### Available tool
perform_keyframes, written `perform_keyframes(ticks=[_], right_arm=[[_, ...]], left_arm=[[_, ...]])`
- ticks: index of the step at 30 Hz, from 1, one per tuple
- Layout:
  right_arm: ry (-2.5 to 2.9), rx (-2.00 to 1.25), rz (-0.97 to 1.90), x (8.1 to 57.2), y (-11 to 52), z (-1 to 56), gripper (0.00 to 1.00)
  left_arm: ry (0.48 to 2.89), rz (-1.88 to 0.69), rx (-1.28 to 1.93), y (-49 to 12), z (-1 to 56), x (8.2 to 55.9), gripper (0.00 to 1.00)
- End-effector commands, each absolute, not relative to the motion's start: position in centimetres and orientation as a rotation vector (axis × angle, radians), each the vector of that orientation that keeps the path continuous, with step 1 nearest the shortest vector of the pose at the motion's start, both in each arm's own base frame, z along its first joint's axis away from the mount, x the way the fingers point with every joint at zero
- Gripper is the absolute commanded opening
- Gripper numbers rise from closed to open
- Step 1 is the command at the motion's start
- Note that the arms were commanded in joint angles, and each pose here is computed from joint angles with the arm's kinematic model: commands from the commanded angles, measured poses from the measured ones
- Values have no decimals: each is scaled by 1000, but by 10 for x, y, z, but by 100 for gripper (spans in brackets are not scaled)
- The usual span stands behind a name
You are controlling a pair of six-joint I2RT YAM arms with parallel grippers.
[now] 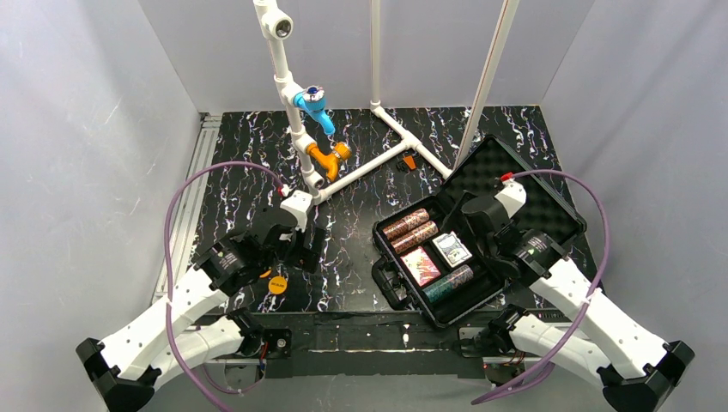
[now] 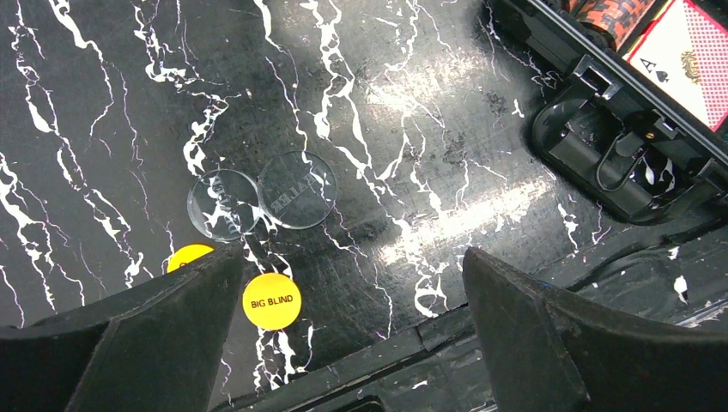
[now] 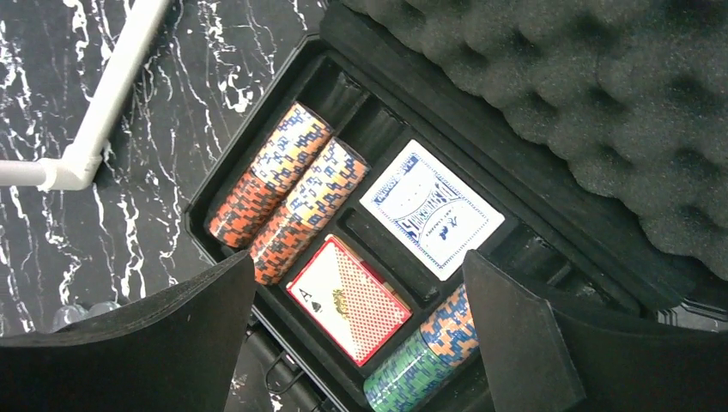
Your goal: Pack up texas hold em set
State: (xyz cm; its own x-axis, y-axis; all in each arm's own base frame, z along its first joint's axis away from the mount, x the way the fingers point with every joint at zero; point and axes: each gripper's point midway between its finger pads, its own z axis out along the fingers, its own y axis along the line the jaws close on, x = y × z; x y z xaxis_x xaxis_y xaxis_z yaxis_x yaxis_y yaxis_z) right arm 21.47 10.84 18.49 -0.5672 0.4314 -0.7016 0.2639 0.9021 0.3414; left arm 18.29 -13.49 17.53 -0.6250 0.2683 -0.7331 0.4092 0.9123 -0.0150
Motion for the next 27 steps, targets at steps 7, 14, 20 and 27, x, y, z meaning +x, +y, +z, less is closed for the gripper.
perform_keyframes(ticks=[7, 14, 20, 27], right_arm=[[1910, 163, 640, 213, 145, 246, 98], [2034, 127, 521, 210, 138, 218, 98], [2184, 77, 411, 211, 141, 194, 98], [2217, 125, 457, 209, 148, 178, 98]], left_arm=[[2292, -152, 460, -126, 175, 187, 99], [2306, -131, 457, -126, 172, 189, 99], [2312, -112, 439, -123, 172, 189, 99], [2336, -97, 345, -117, 170, 187, 99]])
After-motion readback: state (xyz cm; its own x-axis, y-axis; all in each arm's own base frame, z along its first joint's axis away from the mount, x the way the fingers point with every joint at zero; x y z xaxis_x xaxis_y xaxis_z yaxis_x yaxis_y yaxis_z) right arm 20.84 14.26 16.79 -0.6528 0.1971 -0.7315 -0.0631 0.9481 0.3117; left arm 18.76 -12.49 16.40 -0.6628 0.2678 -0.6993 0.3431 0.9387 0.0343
